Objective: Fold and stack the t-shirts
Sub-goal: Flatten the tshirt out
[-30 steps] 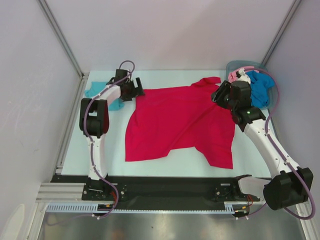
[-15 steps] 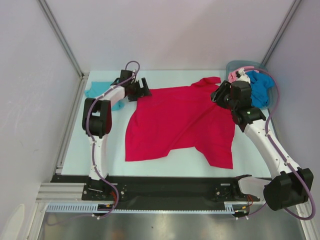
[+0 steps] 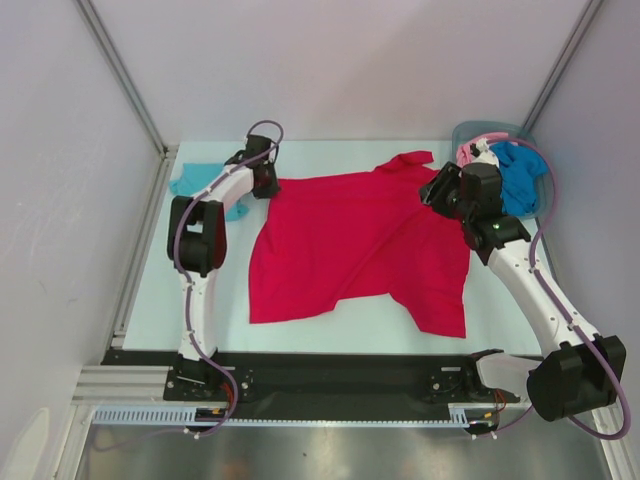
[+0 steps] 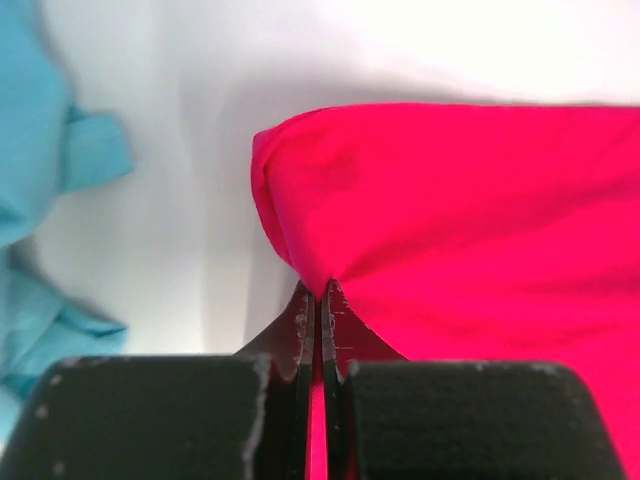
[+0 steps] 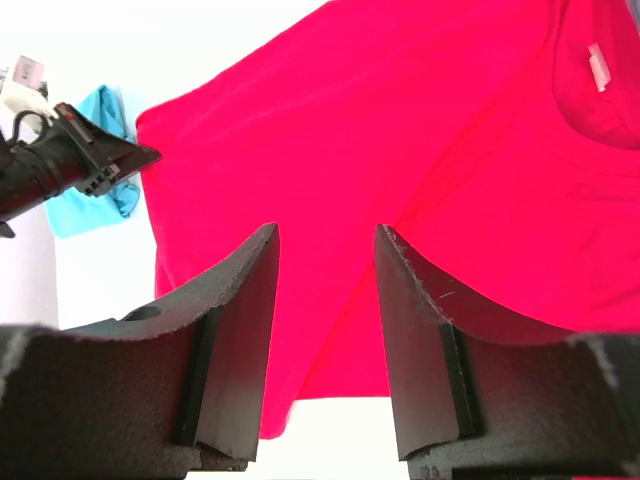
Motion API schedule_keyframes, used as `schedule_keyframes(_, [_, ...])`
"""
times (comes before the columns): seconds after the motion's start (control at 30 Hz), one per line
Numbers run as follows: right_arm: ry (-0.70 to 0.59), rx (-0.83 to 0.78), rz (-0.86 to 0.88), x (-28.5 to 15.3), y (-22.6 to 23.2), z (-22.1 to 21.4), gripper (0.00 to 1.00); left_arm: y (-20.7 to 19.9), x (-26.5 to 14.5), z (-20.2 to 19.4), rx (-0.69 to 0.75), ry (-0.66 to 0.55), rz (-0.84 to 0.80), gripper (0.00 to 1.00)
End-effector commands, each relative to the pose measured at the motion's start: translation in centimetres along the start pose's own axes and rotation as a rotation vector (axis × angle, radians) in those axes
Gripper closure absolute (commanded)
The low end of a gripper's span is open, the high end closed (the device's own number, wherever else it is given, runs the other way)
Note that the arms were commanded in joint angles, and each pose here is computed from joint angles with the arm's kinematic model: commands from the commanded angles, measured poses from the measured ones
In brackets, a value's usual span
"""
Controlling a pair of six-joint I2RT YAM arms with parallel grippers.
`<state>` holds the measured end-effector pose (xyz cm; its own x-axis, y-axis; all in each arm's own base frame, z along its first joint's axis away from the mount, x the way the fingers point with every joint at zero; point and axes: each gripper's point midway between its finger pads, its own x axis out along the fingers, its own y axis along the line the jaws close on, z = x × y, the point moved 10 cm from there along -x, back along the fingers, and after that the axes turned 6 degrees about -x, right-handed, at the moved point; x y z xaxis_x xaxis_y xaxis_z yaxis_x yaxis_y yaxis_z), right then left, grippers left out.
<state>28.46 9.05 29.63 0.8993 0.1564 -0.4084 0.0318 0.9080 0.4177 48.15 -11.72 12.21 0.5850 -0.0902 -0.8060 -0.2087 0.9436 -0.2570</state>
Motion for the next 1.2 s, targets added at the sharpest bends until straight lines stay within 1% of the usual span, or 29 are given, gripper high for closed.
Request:
schedule_keyframes(0.0, [-0.051,0.018,0.047,-0.4,0.6,0.9,0.53,-0.1,-2.2,1.8,0.041,-0.093,0.115,1.0])
schedule_keyframes(0.03, [-0.05,0.021,0.049,-0.4,0.6,0.9,0.53,0.3,-2.5,2.1,0.047,-0.115,0.174,1.0])
schedule_keyframes(0.2, [-0.044,0.025,0.059,-0.2,0.6,0.6,0.53,0.9,-3.3,2.9,0.083,-0.17,0.347,1.0])
schedule_keyframes(0.3, [-0.046,0.025,0.061,-0.3,0.7,0.6,0.53,1.1,-3.1,2.8,0.102,-0.174,0.381,0.93])
schedule_keyframes(0.33, [-0.046,0.024,0.061,-0.3,0.6,0.6,0.53,1.0,-3.1,2.7,0.116,-0.176,0.39,0.86])
schedule_keyframes(0.4, [-0.042,0.023,0.062,-0.3,0.6,0.4,0.53,0.3,-2.9,2.2,0.149,-0.177,0.403,0.75])
schedule_keyframes(0.47, [-0.042,0.025,0.065,-0.3,0.5,0.3,0.53,-0.2,-2.3,1.6,0.19,-0.167,0.415,0.54])
schedule_keyframes(0.5, [-0.04,0.026,0.066,-0.3,0.5,0.1,0.53,-0.8,-2.0,0.9,0.218,-0.162,0.425,0.35])
schedule_keyframes(0.6, [-0.048,0.026,0.077,-0.5,0.6,0.2,0.53,-1.4,-1.4,-0.1,0.251,-0.147,0.45,0.12])
schedule_keyframes(0.67, [-0.052,0.027,0.078,-0.6,0.5,0.3,0.53,-1.5,-1.0,-0.5,0.258,-0.137,0.455,0.09])
schedule_keyframes(0.8, [-0.056,0.03,0.081,-0.6,0.6,0.3,0.53,-1.4,-1.0,-1.3,0.243,-0.113,0.438,0.08])
schedule_keyframes(0.83, [-0.049,0.031,0.08,-0.5,0.5,0.1,0.53,-1.2,-0.9,-1.8,0.236,-0.092,0.423,0.08])
schedule_keyframes(0.9, [-0.046,0.036,0.082,-0.3,0.5,0.0,0.53,-1.5,-1.4,-1.7,0.204,-0.098,0.349,0.08])
schedule_keyframes(0.93, [-0.047,0.041,0.087,-0.3,0.5,0.0,0.53,-1.0,-1.1,-2.9,0.2,-0.052,0.315,0.07])
schedule_keyframes(1.07, [-0.033,0.036,0.072,0.0,0.1,-0.6,0.53,-1.4,-2.5,-4.4,0.137,-0.027,0.173,0.07])
schedule_keyframes(1.17, [-0.017,0.035,0.045,0.5,-0.4,-1.4,0.53,-2.1,-4.6,-5.5,0.118,-0.048,0.092,0.07])
